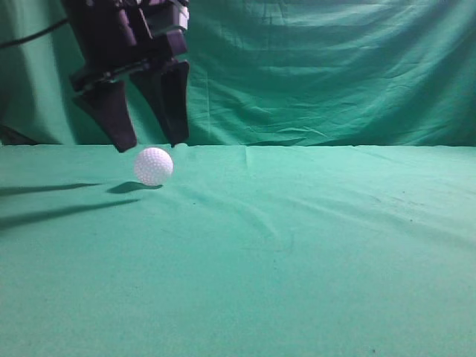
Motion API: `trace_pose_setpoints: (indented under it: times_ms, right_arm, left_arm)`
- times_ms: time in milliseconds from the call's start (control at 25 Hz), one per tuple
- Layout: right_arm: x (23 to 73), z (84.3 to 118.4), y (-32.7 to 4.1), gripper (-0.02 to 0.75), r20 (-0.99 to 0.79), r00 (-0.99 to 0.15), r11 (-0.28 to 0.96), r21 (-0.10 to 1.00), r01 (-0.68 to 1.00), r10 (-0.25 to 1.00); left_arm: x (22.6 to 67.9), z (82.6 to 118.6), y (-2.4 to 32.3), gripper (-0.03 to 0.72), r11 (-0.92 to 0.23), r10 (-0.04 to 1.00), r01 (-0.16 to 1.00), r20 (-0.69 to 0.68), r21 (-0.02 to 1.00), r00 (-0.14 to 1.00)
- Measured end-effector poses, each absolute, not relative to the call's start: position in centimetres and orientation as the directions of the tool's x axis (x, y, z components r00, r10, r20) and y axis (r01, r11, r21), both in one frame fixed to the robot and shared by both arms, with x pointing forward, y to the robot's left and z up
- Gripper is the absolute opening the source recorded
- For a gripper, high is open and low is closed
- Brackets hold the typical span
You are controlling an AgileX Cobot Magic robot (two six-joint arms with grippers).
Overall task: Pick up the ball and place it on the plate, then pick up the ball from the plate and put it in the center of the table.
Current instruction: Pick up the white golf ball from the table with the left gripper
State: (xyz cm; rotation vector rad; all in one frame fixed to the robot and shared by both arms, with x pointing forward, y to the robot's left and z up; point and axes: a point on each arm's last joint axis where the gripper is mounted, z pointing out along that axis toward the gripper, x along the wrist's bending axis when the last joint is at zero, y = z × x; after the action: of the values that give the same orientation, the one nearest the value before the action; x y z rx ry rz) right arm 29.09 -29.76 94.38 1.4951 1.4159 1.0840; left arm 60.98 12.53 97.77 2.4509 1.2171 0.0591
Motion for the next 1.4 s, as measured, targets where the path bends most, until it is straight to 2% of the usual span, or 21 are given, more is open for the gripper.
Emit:
trace_pose_setpoints:
  times_ms: [40,280,320,840,1000,1040,1280,1400]
  right_arm:
    - [29.1,94.4,-29.8,0.046,0.062,0.010,-0.062,0.945,0.320,0.998]
    - [29.1,94.4,-29.8,0.046,0.062,0.010,-0.062,0.945,0.320,0.998]
    - [29.1,94.4,-29.8,0.046,0.062,0.010,-0.062,0.945,0.320,0.998]
    - [29.1,94.4,-29.8,0.046,0.062,0.010,-0.062,0.945,0.320,0.998]
    - [29.1,94.4,-29.8,0.046,0.062,0.010,-0.062,0.945,0.320,0.998]
    - [29.1,94.4,-29.8,0.046,0.062,0.010,-0.062,0.945,0.320,0.998]
    - [29.1,94.4,-29.8,0.046,0.062,0.010,-0.062,0.945,0.320,0.998]
    - [29.1,94.4,-29.8,0.046,0.062,0.010,-0.062,0.945,0.320,0.998]
  left_arm:
    - [61.3,97.4,12.3,0.585,-0.538,0.773,0.758,-0.143,0.368,0.618]
    - [62.8,96.1,11.6,0.589,-0.547,0.768,0.766,-0.161,0.337,0.620]
    - [62.9,95.9,11.6,0.539,-0.550,0.767,0.768,-0.165,0.329,0.620]
    - [63.1,94.6,11.6,0.539,-0.577,0.761,0.769,-0.162,0.276,0.629]
    - [63.2,94.4,11.6,0.325,-0.579,0.760,0.768,-0.159,0.273,0.630]
    - [63.3,94.5,11.6,0.302,-0.580,0.760,0.767,-0.159,0.274,0.631]
    - [63.6,95.3,11.3,0.312,-0.588,0.752,0.769,-0.181,0.252,0.634]
    - [63.9,96.5,11.1,0.312,-0.556,0.772,0.792,-0.196,0.252,0.604]
